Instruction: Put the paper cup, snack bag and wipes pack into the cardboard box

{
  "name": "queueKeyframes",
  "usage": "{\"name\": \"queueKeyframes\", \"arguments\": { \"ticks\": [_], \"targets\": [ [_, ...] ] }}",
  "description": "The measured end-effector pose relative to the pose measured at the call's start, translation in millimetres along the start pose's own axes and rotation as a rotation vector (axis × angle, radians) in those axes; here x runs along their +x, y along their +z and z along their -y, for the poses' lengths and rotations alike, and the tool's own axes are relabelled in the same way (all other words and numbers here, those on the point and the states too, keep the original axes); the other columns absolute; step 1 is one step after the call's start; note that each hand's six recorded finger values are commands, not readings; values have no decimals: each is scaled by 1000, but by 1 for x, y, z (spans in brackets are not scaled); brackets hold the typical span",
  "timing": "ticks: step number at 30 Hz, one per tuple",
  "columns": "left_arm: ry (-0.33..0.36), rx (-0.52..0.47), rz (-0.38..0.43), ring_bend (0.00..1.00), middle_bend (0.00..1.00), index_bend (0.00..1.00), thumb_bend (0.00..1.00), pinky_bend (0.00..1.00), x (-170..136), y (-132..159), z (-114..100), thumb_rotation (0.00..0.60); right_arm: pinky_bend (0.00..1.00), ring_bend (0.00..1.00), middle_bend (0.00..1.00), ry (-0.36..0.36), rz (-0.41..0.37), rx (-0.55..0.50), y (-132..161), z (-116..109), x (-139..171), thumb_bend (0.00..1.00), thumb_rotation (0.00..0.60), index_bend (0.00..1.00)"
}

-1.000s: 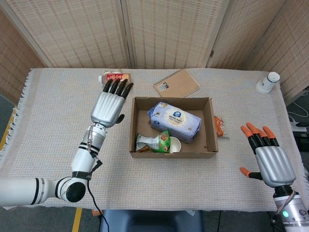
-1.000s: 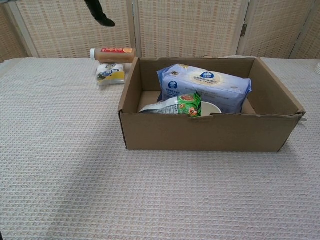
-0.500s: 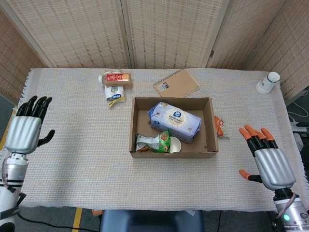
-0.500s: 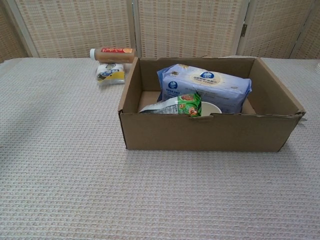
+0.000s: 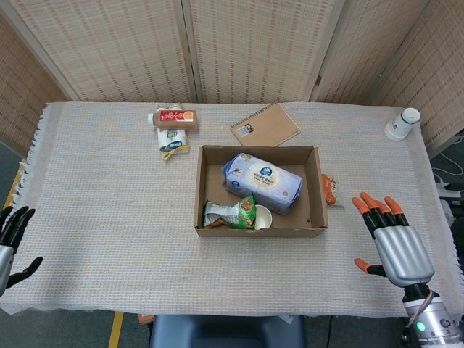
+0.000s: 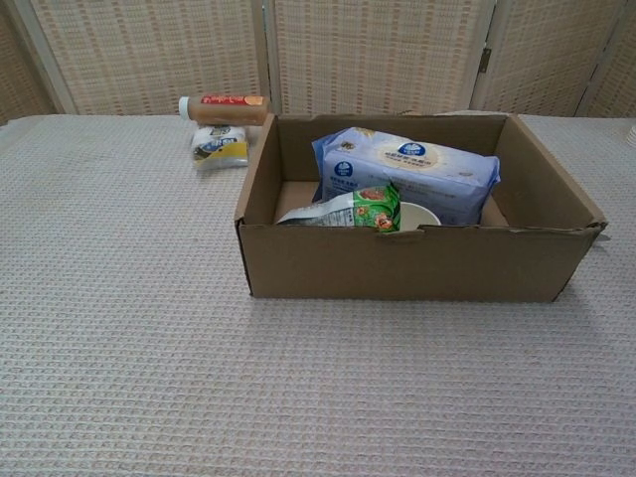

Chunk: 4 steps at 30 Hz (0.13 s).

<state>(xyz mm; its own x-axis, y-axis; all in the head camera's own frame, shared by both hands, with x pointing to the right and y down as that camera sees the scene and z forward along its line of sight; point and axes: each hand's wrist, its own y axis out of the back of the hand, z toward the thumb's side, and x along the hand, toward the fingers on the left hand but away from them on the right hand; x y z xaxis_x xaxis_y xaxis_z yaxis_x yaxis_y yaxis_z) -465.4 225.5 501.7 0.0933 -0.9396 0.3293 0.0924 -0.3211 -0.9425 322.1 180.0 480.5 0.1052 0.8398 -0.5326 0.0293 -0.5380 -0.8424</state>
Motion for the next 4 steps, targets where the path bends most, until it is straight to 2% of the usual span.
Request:
{"name": "queueKeyframes", "arguments": {
  "ticks": [4],
  "targets": [
    [-3,-8,-1,0,72,5,203,166,-2,-2,6,600,0,0,0,2,4,3,0,1,-1,81,600,43]
  ]
}}
